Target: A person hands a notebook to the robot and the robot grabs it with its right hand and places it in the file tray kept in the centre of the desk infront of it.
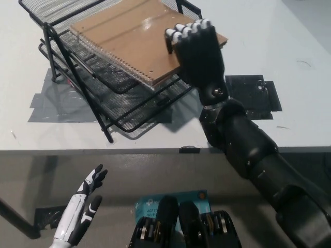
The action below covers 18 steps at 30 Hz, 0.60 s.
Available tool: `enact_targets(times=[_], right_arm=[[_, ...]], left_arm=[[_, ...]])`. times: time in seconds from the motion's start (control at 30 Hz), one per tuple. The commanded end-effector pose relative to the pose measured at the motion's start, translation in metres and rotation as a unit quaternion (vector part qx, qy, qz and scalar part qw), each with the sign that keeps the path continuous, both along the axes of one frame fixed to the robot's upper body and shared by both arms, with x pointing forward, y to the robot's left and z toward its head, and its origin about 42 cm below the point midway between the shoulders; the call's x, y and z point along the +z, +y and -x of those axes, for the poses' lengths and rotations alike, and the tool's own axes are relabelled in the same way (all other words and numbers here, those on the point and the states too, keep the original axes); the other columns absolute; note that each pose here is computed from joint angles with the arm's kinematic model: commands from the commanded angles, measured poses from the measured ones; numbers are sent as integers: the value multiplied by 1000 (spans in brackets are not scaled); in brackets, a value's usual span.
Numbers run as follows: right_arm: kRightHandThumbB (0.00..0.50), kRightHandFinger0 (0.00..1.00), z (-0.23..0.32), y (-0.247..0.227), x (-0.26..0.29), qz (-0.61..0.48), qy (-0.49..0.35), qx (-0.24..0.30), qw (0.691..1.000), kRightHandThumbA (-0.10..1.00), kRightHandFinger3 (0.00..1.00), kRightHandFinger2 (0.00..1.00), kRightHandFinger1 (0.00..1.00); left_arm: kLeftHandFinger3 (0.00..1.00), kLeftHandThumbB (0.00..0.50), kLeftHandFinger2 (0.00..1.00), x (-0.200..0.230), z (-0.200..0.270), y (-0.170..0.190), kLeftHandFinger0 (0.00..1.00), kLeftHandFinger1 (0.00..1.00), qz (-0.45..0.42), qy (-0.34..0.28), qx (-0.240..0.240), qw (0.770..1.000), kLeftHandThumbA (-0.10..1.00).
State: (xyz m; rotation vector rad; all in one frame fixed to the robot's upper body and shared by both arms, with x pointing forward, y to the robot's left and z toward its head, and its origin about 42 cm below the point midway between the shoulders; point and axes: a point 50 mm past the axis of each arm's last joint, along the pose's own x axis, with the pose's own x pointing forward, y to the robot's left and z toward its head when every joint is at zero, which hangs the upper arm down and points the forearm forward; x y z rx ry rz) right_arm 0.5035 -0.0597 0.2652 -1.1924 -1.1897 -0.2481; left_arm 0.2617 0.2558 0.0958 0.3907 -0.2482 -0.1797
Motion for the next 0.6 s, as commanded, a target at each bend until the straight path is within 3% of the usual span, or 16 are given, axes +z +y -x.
enact_targets(times=[0.0,0.07,0.27,0.37,0.4,0.5,0.53,0.57], right_arm=[[0,0,6,43,24,29,-54,57,997,539,16,19,0],[0,0,7,51,26,43,-60,56,996,603,4,25,0],[0,0,9,69,46,45,-85,70,993,538,5,24,0],[0,0,9,73,55,39,-91,77,992,561,5,22,0],[0,0,8,74,58,36,-92,76,992,621,0,23,0],[0,0,6,75,67,22,-91,78,993,618,22,43,0],[0,0,5,75,73,9,-88,85,992,615,317,68,0],[0,0,4,75,75,3,-87,89,992,615,407,60,0]], left_arm=[[1000,244,955,10,-3,-3,962,954,4,-28,-8,1000,1000],[1000,255,945,11,-4,-3,931,936,7,-26,-12,1000,1000],[1000,265,937,12,-4,-3,975,956,-10,-27,-13,1000,1000],[1000,273,934,12,-4,-2,985,955,-11,-26,-14,999,1000],[1000,277,934,11,-3,-2,976,952,-10,-25,-14,1000,1000],[1000,272,940,12,-3,-3,967,953,-10,-22,-15,1000,1000],[1000,267,941,12,-3,-4,971,955,-9,-22,-15,1000,1000],[1000,267,941,12,-3,-4,972,956,-10,-22,-15,1000,1000]])
